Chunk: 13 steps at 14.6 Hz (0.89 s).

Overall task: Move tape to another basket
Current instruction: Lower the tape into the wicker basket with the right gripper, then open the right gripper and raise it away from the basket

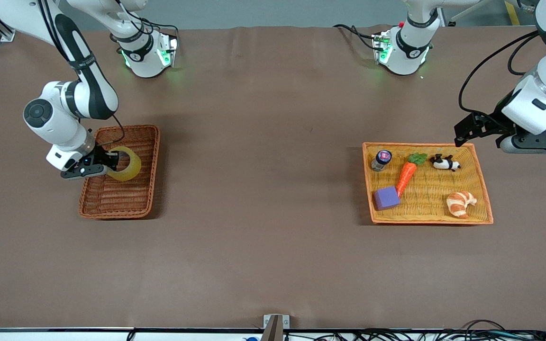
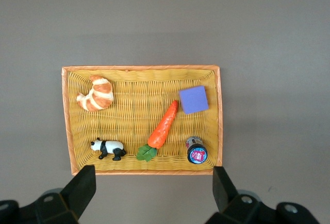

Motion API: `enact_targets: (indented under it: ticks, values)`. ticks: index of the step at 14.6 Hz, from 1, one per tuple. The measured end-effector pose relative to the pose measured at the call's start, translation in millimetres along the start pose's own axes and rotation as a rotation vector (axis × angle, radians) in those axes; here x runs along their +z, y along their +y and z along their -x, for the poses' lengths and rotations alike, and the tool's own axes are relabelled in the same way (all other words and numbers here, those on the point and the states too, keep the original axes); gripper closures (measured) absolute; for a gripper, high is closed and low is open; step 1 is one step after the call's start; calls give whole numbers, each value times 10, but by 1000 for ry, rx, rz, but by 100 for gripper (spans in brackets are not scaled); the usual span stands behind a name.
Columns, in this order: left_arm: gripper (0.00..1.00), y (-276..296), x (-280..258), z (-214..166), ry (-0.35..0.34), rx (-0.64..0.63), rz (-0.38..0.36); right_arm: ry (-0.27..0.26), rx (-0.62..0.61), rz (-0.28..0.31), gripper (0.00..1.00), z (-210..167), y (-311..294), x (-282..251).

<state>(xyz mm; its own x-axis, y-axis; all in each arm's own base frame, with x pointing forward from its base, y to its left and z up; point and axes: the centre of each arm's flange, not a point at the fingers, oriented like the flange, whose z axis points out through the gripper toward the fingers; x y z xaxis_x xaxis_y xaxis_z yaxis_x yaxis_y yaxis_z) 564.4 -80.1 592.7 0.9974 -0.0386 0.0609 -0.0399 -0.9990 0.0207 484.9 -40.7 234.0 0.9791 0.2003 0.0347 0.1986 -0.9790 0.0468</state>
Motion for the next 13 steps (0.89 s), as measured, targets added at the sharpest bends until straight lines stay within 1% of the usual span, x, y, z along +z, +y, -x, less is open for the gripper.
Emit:
enact_targets:
  ticks: [3,5,6,9,10,11,13]
  values:
    - [0,-10,-8,0,1,-1,0,5,-1,1,78,28,-13,73]
    - [0,-10,-8,1,1,-1,0,4,-2,0,76,32,-18,134]
    - [0,-10,-8,1,1,-1,0,7,-2,1,69,29,-18,151]
    - [0,-10,-7,1,0,-1,0,18,-2,4,40,4,-9,135]
    - [0,-10,-7,2,0,-1,0,31,-2,7,31,-32,2,96]
    - [0,-11,-7,2,0,-1,0,52,-1,13,20,-91,22,16]
    - [0,-11,-7,2,0,-1,0,92,4,25,2,-245,77,-268]
